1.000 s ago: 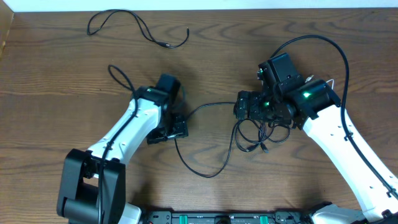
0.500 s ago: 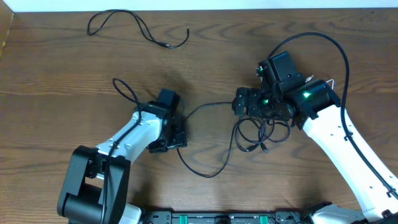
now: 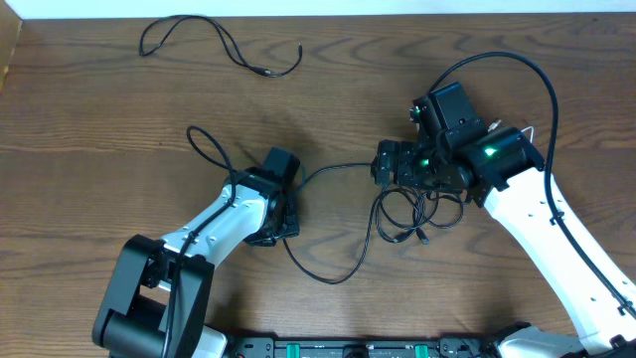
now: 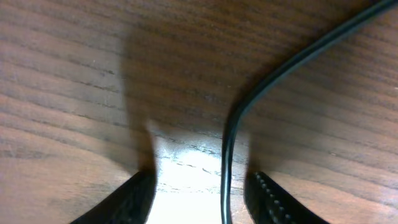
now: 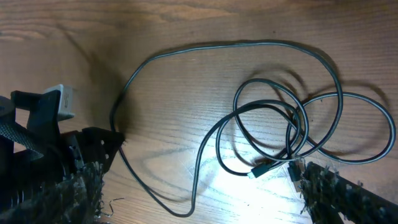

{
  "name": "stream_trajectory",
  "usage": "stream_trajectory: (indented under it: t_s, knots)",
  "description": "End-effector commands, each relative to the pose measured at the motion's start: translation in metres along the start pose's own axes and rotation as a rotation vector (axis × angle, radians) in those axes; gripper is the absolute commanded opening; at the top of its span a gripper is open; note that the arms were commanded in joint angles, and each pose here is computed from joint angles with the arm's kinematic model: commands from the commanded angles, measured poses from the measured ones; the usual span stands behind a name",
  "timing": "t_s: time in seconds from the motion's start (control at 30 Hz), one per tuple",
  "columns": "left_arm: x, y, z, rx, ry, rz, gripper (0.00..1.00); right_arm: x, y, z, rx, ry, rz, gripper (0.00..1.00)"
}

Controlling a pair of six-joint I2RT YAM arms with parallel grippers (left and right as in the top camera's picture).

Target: Untangle cables

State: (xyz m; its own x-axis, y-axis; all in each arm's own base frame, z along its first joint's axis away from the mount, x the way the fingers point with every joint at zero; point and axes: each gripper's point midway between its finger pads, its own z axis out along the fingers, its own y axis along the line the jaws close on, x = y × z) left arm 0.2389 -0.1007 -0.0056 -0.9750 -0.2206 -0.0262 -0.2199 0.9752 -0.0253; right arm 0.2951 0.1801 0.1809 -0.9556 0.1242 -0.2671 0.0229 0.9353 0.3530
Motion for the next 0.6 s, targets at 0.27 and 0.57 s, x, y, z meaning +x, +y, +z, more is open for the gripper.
stream_trajectory:
  t_s: [0.27, 0.57]
  knots:
    - [0.015, 0.018, 0.022, -0.045, 0.0, -0.138, 0.25, -0.003, 0.004, -0.003, -0.006, -0.012, -0.021, 0.99]
    - [0.008, 0.006, 0.007, -0.009, 0.011, -0.046, 0.08, -0.001, 0.003, -0.003, -0.002, -0.005, -0.02, 0.99]
